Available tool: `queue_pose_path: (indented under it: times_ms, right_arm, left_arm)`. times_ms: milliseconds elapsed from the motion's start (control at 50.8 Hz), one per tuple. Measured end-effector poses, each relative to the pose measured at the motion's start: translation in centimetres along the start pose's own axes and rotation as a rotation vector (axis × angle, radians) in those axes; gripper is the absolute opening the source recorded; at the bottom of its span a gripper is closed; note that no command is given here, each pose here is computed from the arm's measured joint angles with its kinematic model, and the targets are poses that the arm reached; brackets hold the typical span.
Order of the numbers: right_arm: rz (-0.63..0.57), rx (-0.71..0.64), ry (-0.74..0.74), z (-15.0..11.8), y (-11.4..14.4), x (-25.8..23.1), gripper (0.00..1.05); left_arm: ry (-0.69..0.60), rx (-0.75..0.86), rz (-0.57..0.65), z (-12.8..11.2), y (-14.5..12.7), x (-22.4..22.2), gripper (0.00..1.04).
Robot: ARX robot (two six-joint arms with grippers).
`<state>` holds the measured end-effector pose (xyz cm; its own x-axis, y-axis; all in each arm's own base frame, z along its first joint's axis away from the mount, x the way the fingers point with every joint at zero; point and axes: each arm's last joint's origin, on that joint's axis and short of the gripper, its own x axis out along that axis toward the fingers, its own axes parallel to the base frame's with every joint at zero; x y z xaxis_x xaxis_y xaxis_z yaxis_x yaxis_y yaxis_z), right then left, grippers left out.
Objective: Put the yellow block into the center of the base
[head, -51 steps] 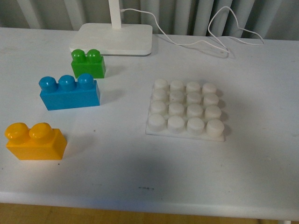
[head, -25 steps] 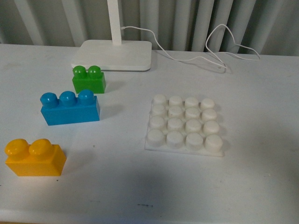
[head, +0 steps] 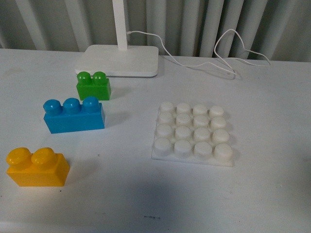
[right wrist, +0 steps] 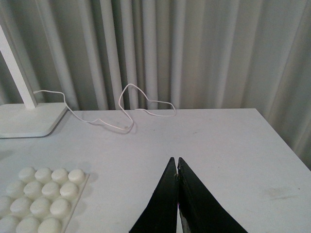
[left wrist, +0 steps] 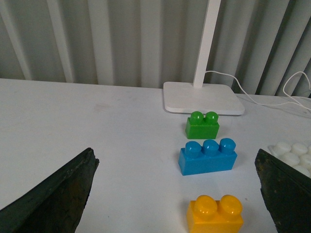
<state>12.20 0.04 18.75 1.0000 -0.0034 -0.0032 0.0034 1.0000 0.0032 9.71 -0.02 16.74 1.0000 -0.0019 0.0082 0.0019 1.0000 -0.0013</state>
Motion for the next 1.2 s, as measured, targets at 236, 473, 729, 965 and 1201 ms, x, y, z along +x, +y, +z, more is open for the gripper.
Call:
queue_pose_path:
  times_ms: [236, 473, 729, 965, 1201]
  right_arm:
    - [0.003, 0.0, -0.002, -0.7, 0.0, -0.5, 0.01]
    - [0.003, 0.0, -0.008, -1.4, 0.0, -1.0, 0.01]
    - [0.004, 0.0, -0.012, -1.9, 0.0, -1.4, 0.01]
    - [0.004, -0.001, -0.006, -2.2, 0.0, -2.4, 0.01]
    - [0.004, -0.003, -0.006, -2.2, 0.0, -2.4, 0.18]
  left_arm:
    - [0.0, 0.0, 0.0, 0.0, 0.0, 0.0, 0.98]
    - [0.0, 0.0, 0.0, 0.0, 0.0, 0.0, 0.98]
    - [0.0, 0.0, 0.0, 0.0, 0.0, 0.0, 0.98]
    - [0.0, 0.0, 0.0, 0.0, 0.0, 0.0, 0.98]
    - [0.0, 0.0, 0.0, 0.0, 0.0, 0.0, 0.98]
